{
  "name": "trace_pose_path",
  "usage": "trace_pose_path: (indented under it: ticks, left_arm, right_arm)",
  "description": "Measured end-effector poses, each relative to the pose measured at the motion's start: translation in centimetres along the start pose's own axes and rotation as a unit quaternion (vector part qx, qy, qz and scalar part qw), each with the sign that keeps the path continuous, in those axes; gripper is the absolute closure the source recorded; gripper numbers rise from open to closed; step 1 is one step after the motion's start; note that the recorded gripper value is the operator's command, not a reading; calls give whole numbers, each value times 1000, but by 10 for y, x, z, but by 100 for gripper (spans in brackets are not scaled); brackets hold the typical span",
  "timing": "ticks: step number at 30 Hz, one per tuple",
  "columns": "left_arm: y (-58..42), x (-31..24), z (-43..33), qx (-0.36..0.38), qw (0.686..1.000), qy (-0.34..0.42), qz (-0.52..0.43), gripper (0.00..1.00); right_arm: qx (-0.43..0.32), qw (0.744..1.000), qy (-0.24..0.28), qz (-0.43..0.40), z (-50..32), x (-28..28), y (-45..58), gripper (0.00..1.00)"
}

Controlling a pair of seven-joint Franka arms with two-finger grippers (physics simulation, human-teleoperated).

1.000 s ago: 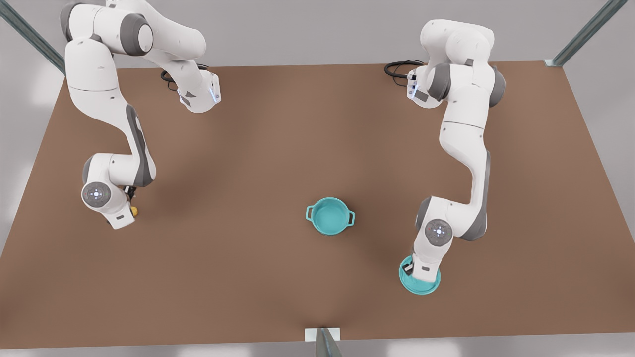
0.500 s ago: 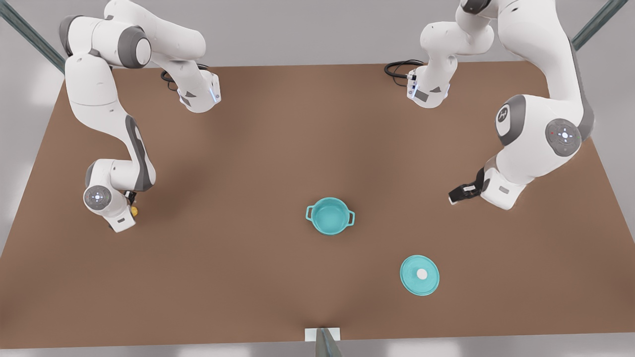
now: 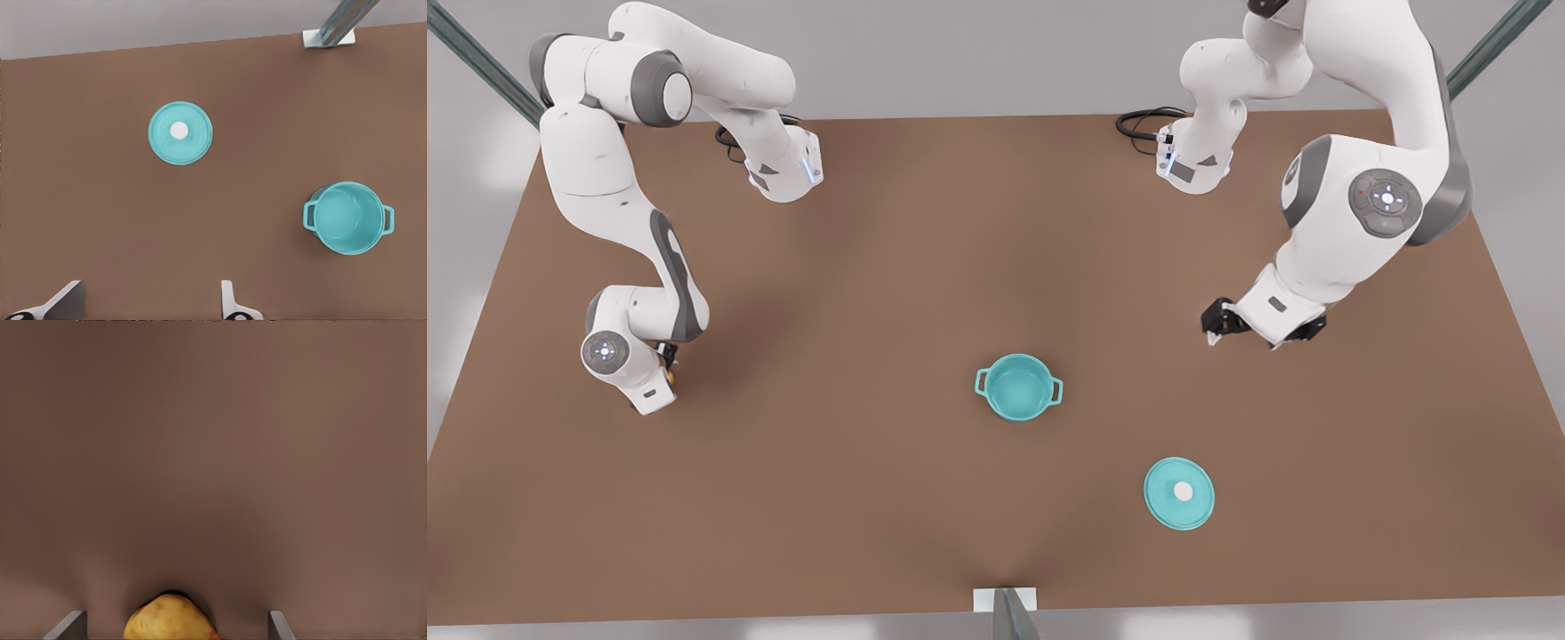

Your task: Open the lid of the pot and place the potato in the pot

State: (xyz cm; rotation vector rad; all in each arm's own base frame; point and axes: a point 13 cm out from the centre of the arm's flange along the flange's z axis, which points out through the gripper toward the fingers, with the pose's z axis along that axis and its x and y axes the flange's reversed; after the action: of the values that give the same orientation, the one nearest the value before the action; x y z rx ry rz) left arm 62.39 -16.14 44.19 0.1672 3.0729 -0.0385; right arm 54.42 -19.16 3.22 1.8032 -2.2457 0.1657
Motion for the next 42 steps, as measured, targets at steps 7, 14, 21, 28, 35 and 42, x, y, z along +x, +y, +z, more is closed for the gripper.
trace_pose_path:
  ticks: [7, 14, 21, 28, 35, 42]
  left_arm:
    - [2, 2, 7, -2, 1000, 9, 25, 0]
    - [4, 6, 4, -6, 999, 14, 42, 0]
    - [-5, 13, 6, -16, 997, 24, 67, 0]
    - [-2, 15, 5, -22, 997, 29, 75, 0]
    - [-3, 16, -1, -23, 996, 26, 81, 0]
    - [-3, 16, -6, -22, 996, 22, 84, 0]
  right_arm:
    - [8, 1000, -1, -9, -4, 1, -5, 11]
    - [8, 1000, -1, -9, -2, 14, -6, 15]
    - [6, 1000, -2, -20, -1, 14, -5, 40]
    - [7, 1000, -2, -30, -9, 12, -5, 49]
    - [21, 999, -10, -47, -49, -5, -13, 50]
    - [43, 995, -37, -87, -119, -70, -19, 51]
